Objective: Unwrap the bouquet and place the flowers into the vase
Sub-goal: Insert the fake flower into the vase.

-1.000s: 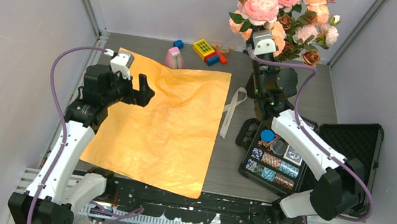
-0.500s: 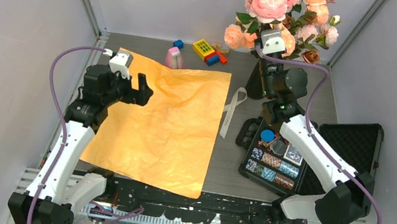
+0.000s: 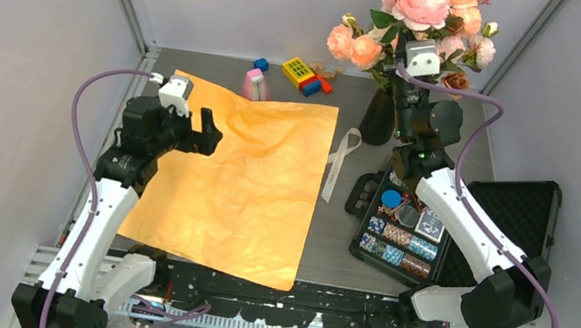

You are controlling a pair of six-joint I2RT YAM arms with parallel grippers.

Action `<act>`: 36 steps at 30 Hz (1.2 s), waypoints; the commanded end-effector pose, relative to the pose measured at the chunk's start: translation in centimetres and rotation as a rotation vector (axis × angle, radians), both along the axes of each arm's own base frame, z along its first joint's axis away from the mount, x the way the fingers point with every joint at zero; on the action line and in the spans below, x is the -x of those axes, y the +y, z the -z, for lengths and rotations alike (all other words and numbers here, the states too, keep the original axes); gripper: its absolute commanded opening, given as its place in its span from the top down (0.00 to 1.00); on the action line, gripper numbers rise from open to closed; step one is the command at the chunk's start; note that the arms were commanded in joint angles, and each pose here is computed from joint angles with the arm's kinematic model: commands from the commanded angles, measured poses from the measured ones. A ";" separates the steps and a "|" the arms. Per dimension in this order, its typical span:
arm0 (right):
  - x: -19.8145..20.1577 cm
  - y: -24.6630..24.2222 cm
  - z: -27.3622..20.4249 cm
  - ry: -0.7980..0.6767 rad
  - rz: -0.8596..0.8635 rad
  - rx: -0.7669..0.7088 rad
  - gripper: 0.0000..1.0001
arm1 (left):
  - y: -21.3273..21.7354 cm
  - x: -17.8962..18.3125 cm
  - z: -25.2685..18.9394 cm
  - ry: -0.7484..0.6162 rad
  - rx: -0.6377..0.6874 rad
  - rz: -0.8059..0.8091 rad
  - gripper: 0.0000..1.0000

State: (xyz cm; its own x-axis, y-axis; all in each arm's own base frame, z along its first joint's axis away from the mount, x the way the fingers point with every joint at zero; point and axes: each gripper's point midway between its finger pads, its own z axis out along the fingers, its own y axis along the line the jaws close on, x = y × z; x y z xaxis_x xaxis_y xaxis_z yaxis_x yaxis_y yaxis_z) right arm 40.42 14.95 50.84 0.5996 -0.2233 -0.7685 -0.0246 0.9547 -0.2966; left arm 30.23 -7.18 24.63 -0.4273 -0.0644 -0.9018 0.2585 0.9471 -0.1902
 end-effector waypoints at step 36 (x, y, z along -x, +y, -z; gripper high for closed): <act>-3.3 -4.6 6.8 0.084 0.054 -0.254 1.00 | 0.1 -0.4 -1.2 -0.058 0.003 -0.003 0.00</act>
